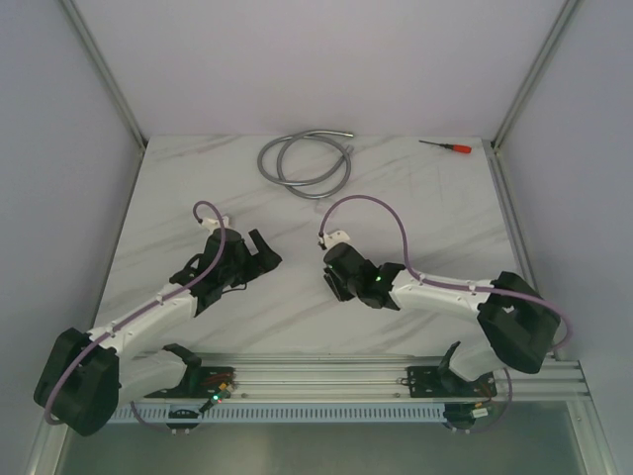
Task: Snap on the fuse box
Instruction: Install the fuse at the fuse box base.
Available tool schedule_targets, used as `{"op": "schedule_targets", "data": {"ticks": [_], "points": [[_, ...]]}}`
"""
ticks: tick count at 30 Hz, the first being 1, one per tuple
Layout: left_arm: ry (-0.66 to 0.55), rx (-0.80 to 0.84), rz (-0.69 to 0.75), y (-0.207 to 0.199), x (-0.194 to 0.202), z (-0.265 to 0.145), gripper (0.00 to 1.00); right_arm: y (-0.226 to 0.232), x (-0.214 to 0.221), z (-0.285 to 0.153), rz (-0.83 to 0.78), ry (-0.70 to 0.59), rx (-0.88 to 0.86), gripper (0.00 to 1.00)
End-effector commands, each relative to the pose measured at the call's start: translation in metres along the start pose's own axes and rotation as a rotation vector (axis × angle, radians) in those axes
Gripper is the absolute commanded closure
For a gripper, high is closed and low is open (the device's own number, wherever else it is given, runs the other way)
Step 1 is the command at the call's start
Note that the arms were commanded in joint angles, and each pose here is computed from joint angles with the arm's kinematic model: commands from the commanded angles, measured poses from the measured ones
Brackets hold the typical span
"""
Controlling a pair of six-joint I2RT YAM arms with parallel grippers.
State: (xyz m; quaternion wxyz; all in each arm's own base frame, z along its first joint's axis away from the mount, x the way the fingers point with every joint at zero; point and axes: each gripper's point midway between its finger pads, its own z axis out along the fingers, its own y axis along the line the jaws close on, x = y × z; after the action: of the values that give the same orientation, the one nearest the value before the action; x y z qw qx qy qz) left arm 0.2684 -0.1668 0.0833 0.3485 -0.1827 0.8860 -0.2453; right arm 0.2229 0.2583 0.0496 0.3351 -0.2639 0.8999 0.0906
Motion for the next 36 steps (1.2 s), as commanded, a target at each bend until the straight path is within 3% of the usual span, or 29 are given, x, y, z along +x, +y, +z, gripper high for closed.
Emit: {"op": "schedule_targets", "data": {"ticks": [1, 21, 36], "points": [[-0.003, 0.016, -0.014, -0.008, -0.007, -0.001, 0.00, 0.002, -0.010, 0.003, 0.014, -0.021, 0.016, 1.00], [0.002, 0.012, -0.019, -0.007, -0.006, 0.000, 0.00, -0.001, 0.001, 0.007, -0.052, 0.030, 0.080, 1.00], [0.006, 0.018, -0.023, -0.008, -0.005, -0.001, 0.00, 0.009, -0.003, 0.005, -0.059, 0.047, 0.097, 0.74]]}}
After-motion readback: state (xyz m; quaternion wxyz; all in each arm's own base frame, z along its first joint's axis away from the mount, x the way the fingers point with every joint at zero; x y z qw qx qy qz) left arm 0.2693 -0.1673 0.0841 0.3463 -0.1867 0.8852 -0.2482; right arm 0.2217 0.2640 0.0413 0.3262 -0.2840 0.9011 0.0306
